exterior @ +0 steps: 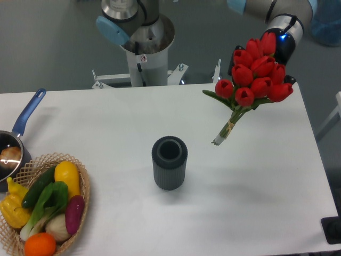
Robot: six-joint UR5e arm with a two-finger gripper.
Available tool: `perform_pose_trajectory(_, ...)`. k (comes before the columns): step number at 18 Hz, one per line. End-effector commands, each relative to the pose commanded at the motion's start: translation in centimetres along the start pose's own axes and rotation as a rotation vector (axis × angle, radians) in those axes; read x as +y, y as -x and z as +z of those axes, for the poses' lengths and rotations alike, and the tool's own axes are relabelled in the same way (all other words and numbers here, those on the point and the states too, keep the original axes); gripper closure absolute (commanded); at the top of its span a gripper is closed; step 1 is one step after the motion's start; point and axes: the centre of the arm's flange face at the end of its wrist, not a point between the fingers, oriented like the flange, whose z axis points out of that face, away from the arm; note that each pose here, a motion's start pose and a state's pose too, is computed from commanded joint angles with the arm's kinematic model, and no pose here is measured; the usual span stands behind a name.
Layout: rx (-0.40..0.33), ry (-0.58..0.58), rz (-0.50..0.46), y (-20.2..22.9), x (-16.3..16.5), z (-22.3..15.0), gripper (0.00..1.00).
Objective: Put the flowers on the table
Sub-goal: 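Lift the red tulip bouquet upward and away from the vase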
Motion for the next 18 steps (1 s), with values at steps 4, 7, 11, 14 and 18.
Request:
perform_pose_trajectory(4,-0.014,-0.002,0.005,0.3,0.3,-0.7,0.44)
perform_pose_trajectory(7,-0.028,0.000,0.008,0.6,0.2,-1.5,0.44)
perform_pose_trajectory(11,-0.077,0.088,0.050,1.5,0.0,-3.3,0.44)
perform_pose_trajectory(14,-0.125,0.194,0.076,2.4,-0.3,-5.0,0.44)
perform_pose_trajectory(18,-0.197,0.403,0.147,3.5,-0.3,-7.8,0.44)
